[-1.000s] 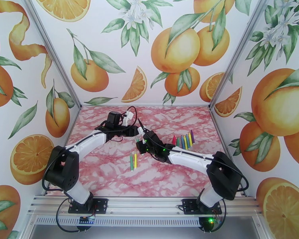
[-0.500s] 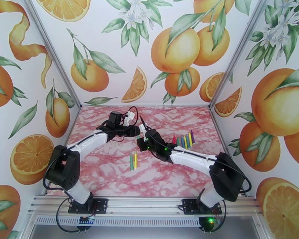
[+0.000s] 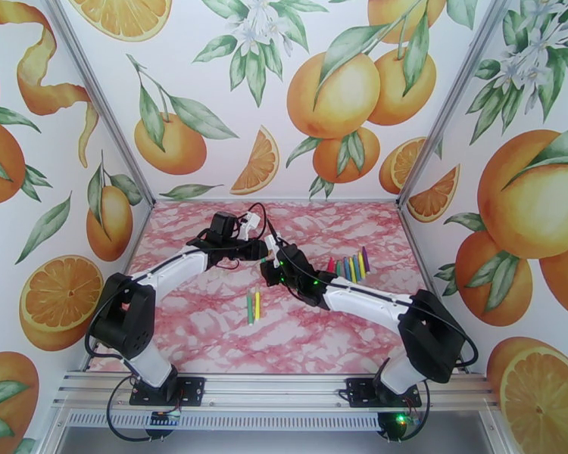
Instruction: Open the pen caps
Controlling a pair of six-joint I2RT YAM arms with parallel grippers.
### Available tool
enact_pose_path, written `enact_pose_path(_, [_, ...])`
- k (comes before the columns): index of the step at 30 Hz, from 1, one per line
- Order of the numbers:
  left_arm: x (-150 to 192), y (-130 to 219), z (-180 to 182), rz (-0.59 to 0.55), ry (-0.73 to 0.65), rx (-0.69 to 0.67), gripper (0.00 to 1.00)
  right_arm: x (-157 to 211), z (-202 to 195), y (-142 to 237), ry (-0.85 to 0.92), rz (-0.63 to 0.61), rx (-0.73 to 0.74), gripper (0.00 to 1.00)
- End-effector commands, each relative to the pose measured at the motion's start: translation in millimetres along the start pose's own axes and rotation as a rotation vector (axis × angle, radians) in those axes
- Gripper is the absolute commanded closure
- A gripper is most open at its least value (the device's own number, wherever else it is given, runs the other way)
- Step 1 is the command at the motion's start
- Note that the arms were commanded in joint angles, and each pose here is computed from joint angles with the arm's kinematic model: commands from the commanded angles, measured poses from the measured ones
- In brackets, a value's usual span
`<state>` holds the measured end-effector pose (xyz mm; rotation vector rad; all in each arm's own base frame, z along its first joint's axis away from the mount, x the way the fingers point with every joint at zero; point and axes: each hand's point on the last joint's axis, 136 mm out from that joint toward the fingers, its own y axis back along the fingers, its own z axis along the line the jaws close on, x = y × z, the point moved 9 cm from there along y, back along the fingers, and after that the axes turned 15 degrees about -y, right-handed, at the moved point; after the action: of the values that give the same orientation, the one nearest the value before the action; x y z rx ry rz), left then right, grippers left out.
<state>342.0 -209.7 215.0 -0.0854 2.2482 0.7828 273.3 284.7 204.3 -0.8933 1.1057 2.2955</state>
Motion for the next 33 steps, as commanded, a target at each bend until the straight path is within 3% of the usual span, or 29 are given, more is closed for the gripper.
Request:
enact_pose_path(1, [-13.4,0.2,-5.4,-0.033,-0.035,0.007,0.82,-2.8,-1.4,6.8,0.007,-0.025,-0.004,0.85])
enact_pose_path(6, [-11.7,0.5,-5.1,-0.030,-0.033,-0.002,0.86,2.1,-4.6,8.7,0.006,-0.009,-0.007,0.70])
enact_pose_path(10, [-11.9,2.5,-5.0,-0.035,-0.034,-0.007,0.93,9.4,-11.4,12.7,0.003,0.002,-0.011,0.66])
enact_pose_path(16, [-14.9,3.4,-6.8,-0.035,-0.036,0.001,0.94,20.2,-16.5,21.3,0.002,0.007,-0.099,0.55])
enact_pose_path(27, [-17.4,3.1,-10.0,-0.039,-0.035,0.029,0.97,20.4,-9.2,8.0,0.008,0.023,-0.180,0.54])
enact_pose_path(33, [-18.3,6.4,-13.2,-0.045,-0.040,0.033,0.98,17.6,-6.3,-6.9,0.011,0.036,-0.176,0.60])
